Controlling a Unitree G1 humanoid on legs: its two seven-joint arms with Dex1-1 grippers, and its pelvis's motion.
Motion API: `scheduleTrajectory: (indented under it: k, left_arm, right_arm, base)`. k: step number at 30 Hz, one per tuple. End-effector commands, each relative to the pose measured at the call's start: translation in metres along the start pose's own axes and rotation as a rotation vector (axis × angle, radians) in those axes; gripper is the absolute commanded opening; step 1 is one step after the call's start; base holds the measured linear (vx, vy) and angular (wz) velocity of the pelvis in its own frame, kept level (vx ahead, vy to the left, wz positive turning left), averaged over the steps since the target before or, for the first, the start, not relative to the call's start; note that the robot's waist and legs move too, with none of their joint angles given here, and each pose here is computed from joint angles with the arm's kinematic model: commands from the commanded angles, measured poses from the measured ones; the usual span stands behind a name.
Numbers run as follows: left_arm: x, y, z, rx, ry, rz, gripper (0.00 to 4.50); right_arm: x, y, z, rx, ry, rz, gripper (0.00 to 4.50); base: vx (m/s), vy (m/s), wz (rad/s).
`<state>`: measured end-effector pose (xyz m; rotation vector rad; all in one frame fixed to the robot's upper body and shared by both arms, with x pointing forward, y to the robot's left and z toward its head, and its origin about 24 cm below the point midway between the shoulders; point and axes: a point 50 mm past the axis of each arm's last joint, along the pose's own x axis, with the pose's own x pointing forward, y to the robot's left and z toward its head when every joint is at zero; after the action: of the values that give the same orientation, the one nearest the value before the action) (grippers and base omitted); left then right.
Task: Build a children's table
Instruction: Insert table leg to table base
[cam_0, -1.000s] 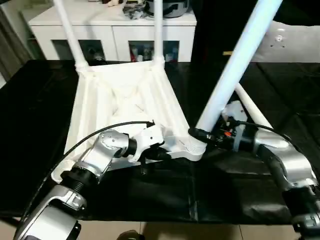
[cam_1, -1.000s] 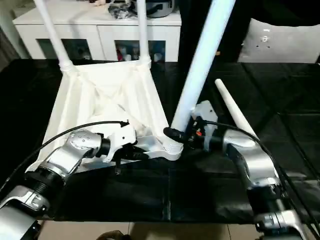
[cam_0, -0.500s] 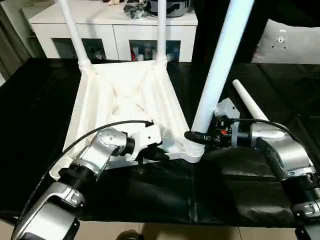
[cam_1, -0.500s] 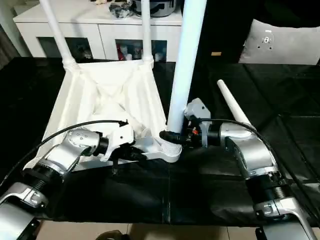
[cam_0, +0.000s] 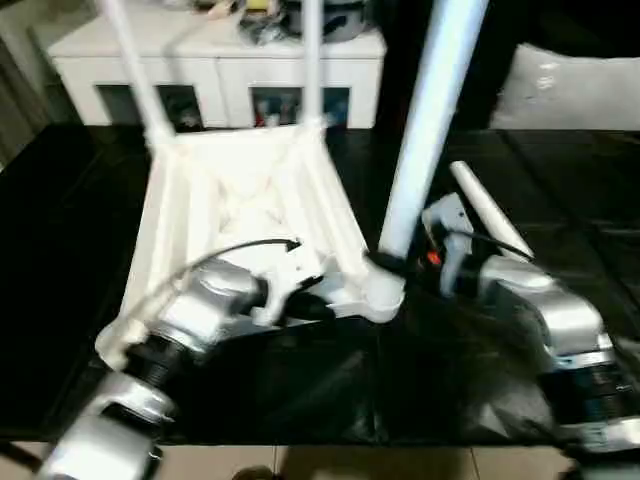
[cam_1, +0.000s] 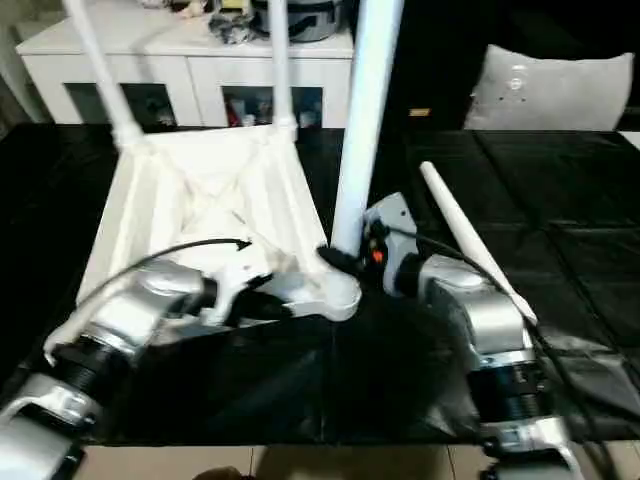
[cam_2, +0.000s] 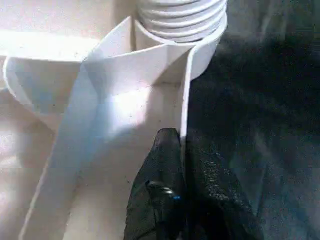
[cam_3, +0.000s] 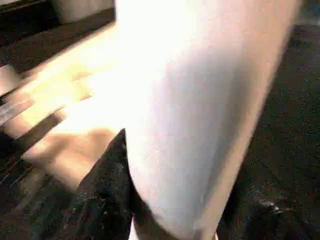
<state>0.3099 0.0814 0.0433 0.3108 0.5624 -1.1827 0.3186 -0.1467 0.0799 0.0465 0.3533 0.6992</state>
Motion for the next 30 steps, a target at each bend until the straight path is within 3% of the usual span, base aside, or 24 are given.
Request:
scheduleTrajectory:
  k: [1, 7, 9, 13, 19, 22, 30]
  left_arm:
    - [0.003, -0.002, 0.019, -0.014, -0.057, 0.091, 0.0]
    - [0.016, -0.013, 0.035, -0.005, -0.042, 0.179, 0.0]
    - [0.013, -0.011, 0.032, 0.015, -0.034, 0.193, 0.0]
    - [-0.003, 0.001, 0.023, 0.117, -0.003, 0.235, 0.0]
    - [-0.023, 0.015, 0.014, 0.165, -0.005, 0.261, 0.0]
    - [-0.026, 0.009, 0.014, 0.22, -0.068, 0.17, 0.0]
    - [-0.027, -0.001, 0.002, 0.282, -0.011, 0.028, 0.0]
  right_arm:
    - [0.004, -0.003, -0.039, 0.098, 0.178, -0.113, 1.85]
    - [0.017, 0.009, -0.036, 0.06, 0.181, -0.212, 1.85]
    - [0.017, 0.012, -0.033, 0.017, 0.169, -0.205, 1.85]
    - [0.014, 0.014, -0.019, 0.006, 0.023, -0.153, 1.85]
    - [0.002, 0.006, -0.019, 0.008, -0.045, -0.112, 1.85]
    - [-0.004, 0.005, -0.016, 0.027, -0.103, -0.021, 1.85]
    - [-0.008, -0.007, -0.005, 0.008, -0.144, 0.089, 1.85]
  base:
    - [0.0, 0.0, 0.0]
    - [0.0, 0.0, 0.0]
    - [0.0, 0.0, 0.0]
    - [0.0, 0.0, 0.0]
    - [0.0, 0.0, 0.0]
    - [0.0, 0.0, 0.0]
    - [0.0, 0.0, 0.0]
